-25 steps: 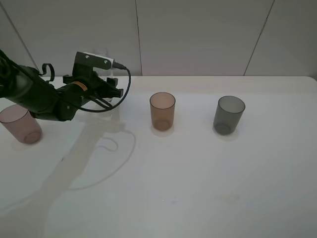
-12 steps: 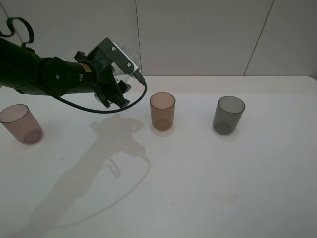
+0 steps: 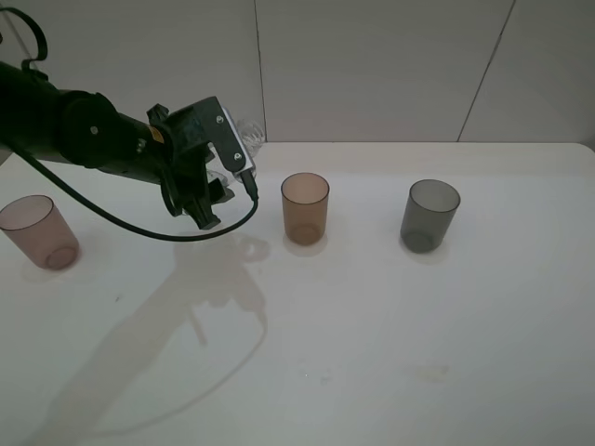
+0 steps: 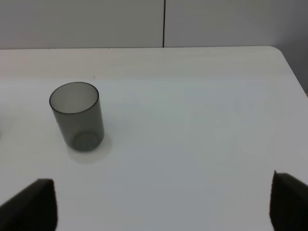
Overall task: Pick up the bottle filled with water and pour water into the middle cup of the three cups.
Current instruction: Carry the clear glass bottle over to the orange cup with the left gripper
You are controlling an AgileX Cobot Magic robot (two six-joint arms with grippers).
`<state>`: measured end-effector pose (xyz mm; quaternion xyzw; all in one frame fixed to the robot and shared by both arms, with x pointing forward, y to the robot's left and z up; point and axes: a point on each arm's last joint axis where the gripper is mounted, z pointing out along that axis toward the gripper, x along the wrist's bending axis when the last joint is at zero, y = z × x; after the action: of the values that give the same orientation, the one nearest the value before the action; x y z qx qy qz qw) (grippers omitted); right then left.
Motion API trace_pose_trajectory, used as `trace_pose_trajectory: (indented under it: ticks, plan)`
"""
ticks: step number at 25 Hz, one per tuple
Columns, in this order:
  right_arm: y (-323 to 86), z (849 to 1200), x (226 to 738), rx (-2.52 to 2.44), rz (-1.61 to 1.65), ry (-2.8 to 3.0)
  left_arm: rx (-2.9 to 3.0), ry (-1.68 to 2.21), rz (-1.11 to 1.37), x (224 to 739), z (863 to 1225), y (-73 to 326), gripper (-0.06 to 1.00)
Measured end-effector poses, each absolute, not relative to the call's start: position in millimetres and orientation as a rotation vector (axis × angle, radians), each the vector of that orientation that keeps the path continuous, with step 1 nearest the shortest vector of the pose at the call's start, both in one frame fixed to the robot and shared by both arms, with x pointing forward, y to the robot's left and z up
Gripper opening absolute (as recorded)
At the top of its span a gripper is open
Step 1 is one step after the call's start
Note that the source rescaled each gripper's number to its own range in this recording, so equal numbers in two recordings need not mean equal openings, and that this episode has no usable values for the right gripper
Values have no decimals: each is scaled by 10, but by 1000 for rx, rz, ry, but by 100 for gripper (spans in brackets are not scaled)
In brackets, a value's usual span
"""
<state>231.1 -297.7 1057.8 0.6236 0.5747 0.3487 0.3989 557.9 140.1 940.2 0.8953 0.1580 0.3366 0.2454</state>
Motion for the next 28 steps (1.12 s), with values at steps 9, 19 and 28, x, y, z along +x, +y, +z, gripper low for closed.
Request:
trace_pose_trajectory:
  ticks: [9, 19, 28]
  plan:
    - [-2977, 10578, 2311, 1578, 883, 1455, 2487, 351, 953, 5798, 9728, 1293, 1]
    - [-2977, 10578, 2311, 1578, 883, 1455, 2639, 162, 989, 5752, 9746, 1059, 1]
    - [-2977, 10578, 2311, 1578, 883, 1455, 2738, -108, 1048, 5637, 9689, 878, 1]
